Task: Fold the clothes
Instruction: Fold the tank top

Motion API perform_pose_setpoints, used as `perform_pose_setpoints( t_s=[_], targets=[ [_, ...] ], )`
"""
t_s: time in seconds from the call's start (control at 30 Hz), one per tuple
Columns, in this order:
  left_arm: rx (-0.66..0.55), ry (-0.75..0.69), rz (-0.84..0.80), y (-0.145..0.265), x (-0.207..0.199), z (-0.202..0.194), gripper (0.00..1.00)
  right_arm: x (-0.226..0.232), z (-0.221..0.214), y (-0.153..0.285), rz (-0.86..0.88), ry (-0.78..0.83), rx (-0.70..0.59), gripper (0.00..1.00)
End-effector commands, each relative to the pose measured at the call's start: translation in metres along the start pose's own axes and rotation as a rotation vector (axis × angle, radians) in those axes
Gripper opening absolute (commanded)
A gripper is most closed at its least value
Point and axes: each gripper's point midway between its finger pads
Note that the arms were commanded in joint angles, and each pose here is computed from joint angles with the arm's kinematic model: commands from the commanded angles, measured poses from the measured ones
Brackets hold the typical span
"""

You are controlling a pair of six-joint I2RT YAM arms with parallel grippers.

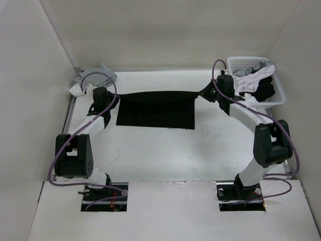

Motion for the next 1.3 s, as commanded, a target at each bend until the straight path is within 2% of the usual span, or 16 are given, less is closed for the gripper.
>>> perform_pose_setpoints(
  t_s=[0.0,0.2,0.63,0.7,0.77,0.87,0.97,1.1,1.27],
  targets=[
    [-0.042,0.032,-0.06,0.026,-0.003,0.009,0.01,0.013,-0.002,0.025,0.055,0.02,-0.054,0.01],
    [-0.068,0.053,-0.052,0.052,0.03,0.015,0.02,-0.001,-0.052,0.054,0.041,0.03,-0.033,0.03],
    [-0.019,0.1,0.045,0.086,0.128,-0.007,0.04,-0.045,-0.161,0.066,-0.061,0.044,0.133,0.04],
    [-0.029,0.116,0.079,0.092,0.146,-0.006,0.09,-0.049,-0.175,0.068,-0.077,0.049,0.167,0.07],
    [-0.036,0.139,0.108,0.096,0.158,-0.003,0.23,-0.056,-0.181,0.07,-0.104,0.05,0.175,0.18],
    [-0.059,0.153,0.088,0.101,0.153,0.006,0.34,-0.053,-0.178,0.073,-0.093,0.057,0.17,0.41],
    [-0.125,0.147,0.043,0.111,0.134,0.02,0.34,-0.042,-0.166,0.067,-0.054,0.065,0.151,0.53],
    [-0.121,0.055,-0.024,0.12,0.091,0.005,0.33,-0.034,-0.159,0.046,-0.004,0.031,0.171,0.56],
    [0.006,-0.101,-0.125,0.125,0.041,-0.052,0.33,-0.035,-0.171,0.028,0.025,-0.05,0.199,0.54]
  ],
)
Point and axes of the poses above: each gripper's point midway between its finger pads, its own y axis back along the fingers, its own x axis along the line the jaws close on, z = x × y, and after that the axes turned 9 degrees about y, right-handed
